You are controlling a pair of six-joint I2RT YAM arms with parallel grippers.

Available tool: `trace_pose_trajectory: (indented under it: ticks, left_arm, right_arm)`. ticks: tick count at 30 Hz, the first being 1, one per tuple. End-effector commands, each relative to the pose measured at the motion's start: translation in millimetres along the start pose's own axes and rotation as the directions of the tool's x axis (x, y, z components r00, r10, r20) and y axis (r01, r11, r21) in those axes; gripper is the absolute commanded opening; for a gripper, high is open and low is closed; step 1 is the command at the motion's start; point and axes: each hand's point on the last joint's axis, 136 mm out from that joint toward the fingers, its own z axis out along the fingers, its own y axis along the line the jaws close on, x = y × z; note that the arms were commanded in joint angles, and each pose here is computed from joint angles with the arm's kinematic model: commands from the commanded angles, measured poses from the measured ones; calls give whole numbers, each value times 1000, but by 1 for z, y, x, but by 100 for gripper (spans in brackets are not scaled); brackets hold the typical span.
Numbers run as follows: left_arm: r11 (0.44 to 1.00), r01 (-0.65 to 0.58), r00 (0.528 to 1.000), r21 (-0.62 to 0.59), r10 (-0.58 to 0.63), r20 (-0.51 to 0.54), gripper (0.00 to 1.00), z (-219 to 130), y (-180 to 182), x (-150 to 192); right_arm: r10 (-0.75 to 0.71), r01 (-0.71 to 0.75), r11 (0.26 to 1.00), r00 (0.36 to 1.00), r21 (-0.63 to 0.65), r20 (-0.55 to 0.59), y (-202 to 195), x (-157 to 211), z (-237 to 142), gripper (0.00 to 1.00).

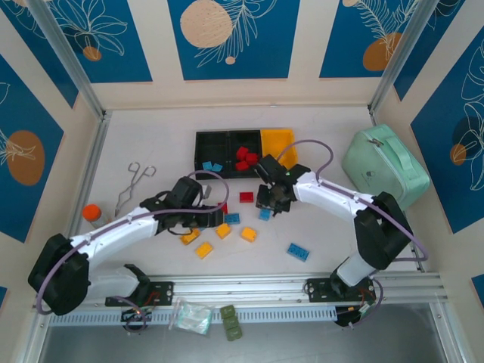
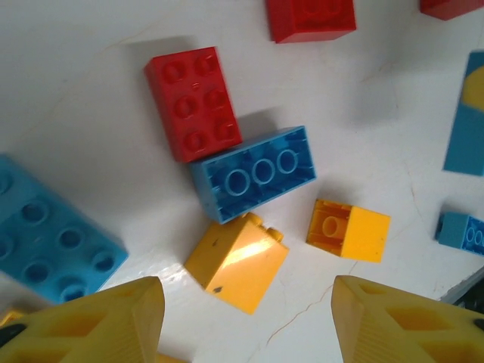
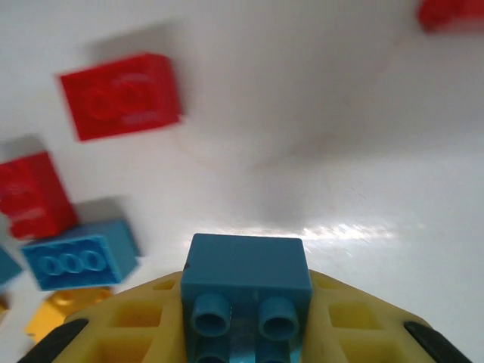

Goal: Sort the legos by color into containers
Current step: Pick up the lego from the bottom-center of the table, then place the lego in the container.

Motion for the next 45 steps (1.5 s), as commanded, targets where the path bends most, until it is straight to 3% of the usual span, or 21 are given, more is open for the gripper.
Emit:
trace_pose_trajectory:
  ticks: [1, 9, 20, 40, 45]
  left_arm:
    - [988, 113, 994, -105, -111, 24, 60, -10, 33, 9]
    - [948, 243, 970, -205, -233, 72, 62, -32, 79, 32]
    - [938, 267, 963, -219, -256, 78, 62, -39, 87, 39]
    - [932, 298, 954, -206, -289, 74, 62, -36, 90, 47]
    - [931, 302, 953, -207, -294, 71, 62, -35, 91, 47]
  right_arm:
    - [-78, 78, 997, 997, -23, 1, 22, -12, -6, 26]
    - [-166, 169, 977, 986, -129, 35, 91, -54, -13, 26]
    - [-221, 225, 951, 974, -214, 39, 162, -96, 4, 27]
    - [-245, 259, 943, 965, -208, 91, 202, -161, 64, 31]
    - [-243, 262, 944, 963, -203, 112, 204, -166, 65, 42]
